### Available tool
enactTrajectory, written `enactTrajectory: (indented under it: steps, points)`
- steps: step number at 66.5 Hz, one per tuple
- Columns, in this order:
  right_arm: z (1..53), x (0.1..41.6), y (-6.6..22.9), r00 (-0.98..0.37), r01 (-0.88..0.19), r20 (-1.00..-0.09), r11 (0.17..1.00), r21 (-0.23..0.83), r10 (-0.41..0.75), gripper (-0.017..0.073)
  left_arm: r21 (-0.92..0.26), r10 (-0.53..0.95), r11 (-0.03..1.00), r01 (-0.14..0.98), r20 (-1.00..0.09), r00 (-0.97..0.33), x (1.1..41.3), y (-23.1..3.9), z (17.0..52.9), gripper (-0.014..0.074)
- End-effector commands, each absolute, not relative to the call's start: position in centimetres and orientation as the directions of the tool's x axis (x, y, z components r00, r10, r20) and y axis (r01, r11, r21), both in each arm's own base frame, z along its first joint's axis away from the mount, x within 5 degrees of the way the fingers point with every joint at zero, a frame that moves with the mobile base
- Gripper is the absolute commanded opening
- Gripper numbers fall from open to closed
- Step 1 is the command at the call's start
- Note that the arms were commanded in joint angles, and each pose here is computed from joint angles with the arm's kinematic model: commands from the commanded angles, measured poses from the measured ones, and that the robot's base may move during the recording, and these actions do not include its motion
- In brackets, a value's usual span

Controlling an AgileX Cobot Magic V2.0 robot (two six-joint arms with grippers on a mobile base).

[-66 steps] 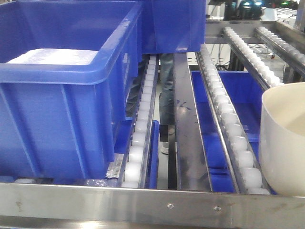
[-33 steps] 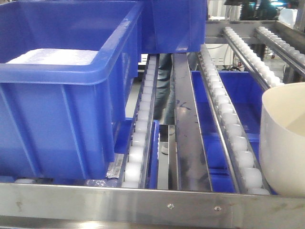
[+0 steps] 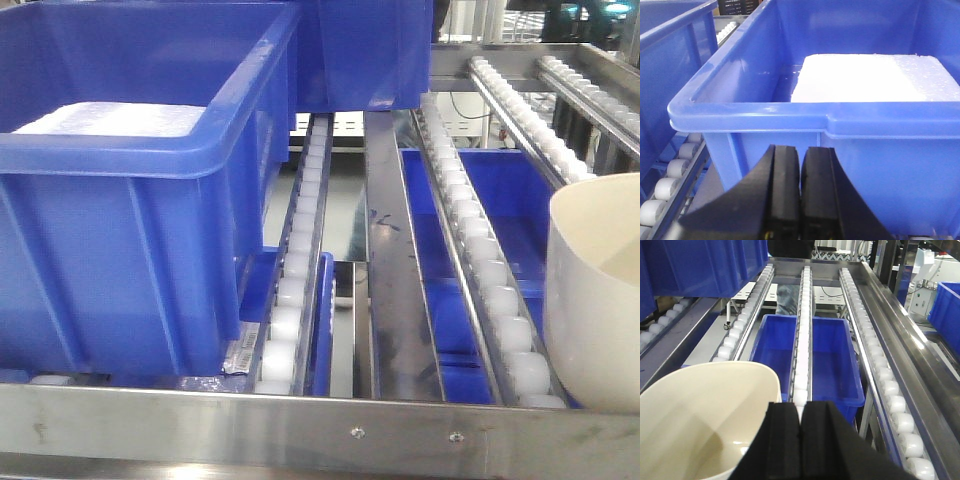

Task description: Move white bin to right shelf second layer

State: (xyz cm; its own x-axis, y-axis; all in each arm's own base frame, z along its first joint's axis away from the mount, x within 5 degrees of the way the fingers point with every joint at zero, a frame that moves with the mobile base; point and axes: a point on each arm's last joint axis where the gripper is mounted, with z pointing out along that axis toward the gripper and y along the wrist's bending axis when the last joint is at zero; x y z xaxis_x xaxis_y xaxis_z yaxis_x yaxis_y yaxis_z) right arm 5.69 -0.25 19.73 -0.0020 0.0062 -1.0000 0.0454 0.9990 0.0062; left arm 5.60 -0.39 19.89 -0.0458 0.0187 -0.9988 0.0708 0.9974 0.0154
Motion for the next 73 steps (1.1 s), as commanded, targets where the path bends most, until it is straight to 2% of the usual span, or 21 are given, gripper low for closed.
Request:
enactTrajectory:
  steps: [1,73]
  points:
    - [21.12,5.40,-0.28,0.118,0.051,-0.993,0.999,0.001,-0.005,0.0056,0.012,0.011,0.997,0.076,-1.000,0.019,5.63,-0.43,19.51,0.0085]
    - [21.15,5.40,-0.28,0.119,0.051,-0.993,0.999,0.001,-0.005,0.0056,0.012,0.011,0.997,0.076,-1.000,0.019,5.63,-0.43,19.51,0.0085]
